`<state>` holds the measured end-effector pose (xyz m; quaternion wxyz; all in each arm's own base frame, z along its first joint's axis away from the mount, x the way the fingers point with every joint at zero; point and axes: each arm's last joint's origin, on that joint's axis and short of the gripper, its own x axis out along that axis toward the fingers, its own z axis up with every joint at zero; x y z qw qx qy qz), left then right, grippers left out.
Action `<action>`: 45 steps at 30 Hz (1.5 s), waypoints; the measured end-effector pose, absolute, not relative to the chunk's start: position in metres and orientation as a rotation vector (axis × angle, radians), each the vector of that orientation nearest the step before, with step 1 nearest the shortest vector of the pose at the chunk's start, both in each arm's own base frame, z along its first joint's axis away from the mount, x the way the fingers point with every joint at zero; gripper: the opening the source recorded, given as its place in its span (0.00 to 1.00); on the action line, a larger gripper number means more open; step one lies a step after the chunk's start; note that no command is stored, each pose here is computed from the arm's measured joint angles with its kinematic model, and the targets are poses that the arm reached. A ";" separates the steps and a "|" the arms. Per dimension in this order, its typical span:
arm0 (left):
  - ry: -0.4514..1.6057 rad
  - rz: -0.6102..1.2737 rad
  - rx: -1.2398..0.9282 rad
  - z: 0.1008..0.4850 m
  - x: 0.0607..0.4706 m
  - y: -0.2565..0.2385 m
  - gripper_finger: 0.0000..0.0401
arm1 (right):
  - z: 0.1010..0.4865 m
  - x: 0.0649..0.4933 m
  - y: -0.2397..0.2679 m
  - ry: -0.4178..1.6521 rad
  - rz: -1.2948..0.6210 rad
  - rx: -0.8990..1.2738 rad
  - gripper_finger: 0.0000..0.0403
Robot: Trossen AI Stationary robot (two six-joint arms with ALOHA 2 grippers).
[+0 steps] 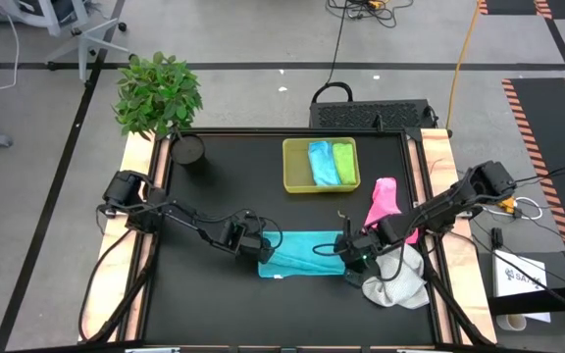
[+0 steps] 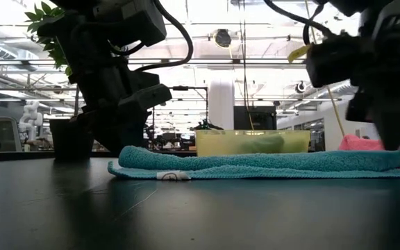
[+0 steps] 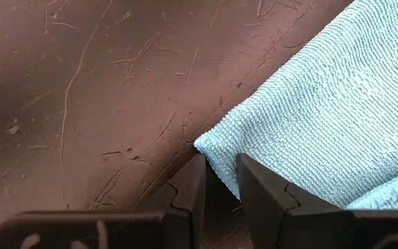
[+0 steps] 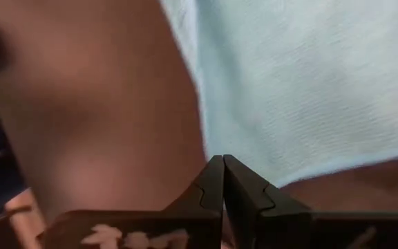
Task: Fold microfiber towels
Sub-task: Fold the blue microfiber cloth
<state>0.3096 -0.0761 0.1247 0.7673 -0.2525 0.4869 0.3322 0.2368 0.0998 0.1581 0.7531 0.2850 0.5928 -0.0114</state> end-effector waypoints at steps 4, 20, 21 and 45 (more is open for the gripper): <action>1.058 0.721 -0.548 0.125 0.310 -0.076 0.22 | 0.159 0.234 0.105 1.324 0.010 0.664 0.00; 1.052 0.717 -0.552 0.125 0.310 -0.076 0.22 | 0.185 0.251 0.081 1.003 -0.059 0.625 0.00; 1.051 0.716 -0.553 0.125 0.310 -0.076 0.22 | 0.183 0.250 0.079 1.009 -0.074 0.609 0.00; 1.025 0.611 -0.447 0.158 0.305 -0.078 0.22 | 0.122 0.234 0.066 1.031 -0.241 0.599 0.00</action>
